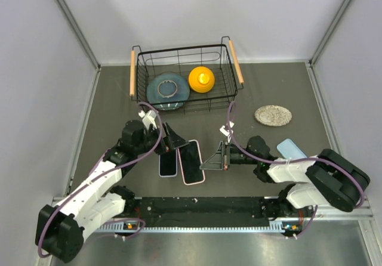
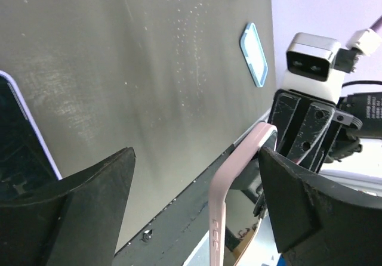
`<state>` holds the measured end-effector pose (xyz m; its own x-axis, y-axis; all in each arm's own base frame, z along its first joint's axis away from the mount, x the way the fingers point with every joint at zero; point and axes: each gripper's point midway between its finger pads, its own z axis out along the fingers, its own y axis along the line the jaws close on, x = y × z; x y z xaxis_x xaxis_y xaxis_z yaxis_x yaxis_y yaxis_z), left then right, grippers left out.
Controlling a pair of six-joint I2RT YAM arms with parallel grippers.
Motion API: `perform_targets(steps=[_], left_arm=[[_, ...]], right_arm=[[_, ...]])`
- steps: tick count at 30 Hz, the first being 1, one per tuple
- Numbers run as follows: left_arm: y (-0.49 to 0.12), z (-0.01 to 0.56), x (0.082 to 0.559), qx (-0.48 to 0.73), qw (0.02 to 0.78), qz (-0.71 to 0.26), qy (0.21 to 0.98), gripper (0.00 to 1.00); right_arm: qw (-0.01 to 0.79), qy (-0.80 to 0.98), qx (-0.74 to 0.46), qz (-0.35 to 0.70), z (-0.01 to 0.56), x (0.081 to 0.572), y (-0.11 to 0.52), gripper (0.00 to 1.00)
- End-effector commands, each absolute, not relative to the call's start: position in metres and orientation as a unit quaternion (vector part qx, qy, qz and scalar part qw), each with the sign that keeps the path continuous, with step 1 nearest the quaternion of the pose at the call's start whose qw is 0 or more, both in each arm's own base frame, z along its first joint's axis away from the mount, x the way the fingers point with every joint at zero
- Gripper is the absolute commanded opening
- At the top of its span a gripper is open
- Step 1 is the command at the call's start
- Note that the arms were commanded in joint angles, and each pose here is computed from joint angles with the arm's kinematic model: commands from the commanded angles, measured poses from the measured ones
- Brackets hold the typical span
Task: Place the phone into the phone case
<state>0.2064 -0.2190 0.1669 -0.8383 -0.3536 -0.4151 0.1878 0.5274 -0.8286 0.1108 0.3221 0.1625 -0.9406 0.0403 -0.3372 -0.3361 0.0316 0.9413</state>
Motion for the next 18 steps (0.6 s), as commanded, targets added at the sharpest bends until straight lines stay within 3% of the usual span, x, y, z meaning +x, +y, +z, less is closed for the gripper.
perform_targets(steps=[1, 6, 18], left_arm=[[-0.209, 0.181, 0.219, -0.044, 0.326, -0.453, 0.829, 0.9], [-0.185, 0.18, 0.228, -0.064, 0.358, -0.378, 0.851, 0.95], [-0.153, 0.192, 0.227, -0.069, 0.416, -0.312, 0.851, 0.94]], right_arm=[[0.197, 0.683, -0.143, 0.688, 0.187, 0.118, 0.327, 0.0], [0.199, 0.707, -0.131, 0.666, 0.179, 0.124, 0.327, 0.0], [0.226, 0.785, -0.05, 0.574, 0.128, 0.162, 0.324, 0.0]])
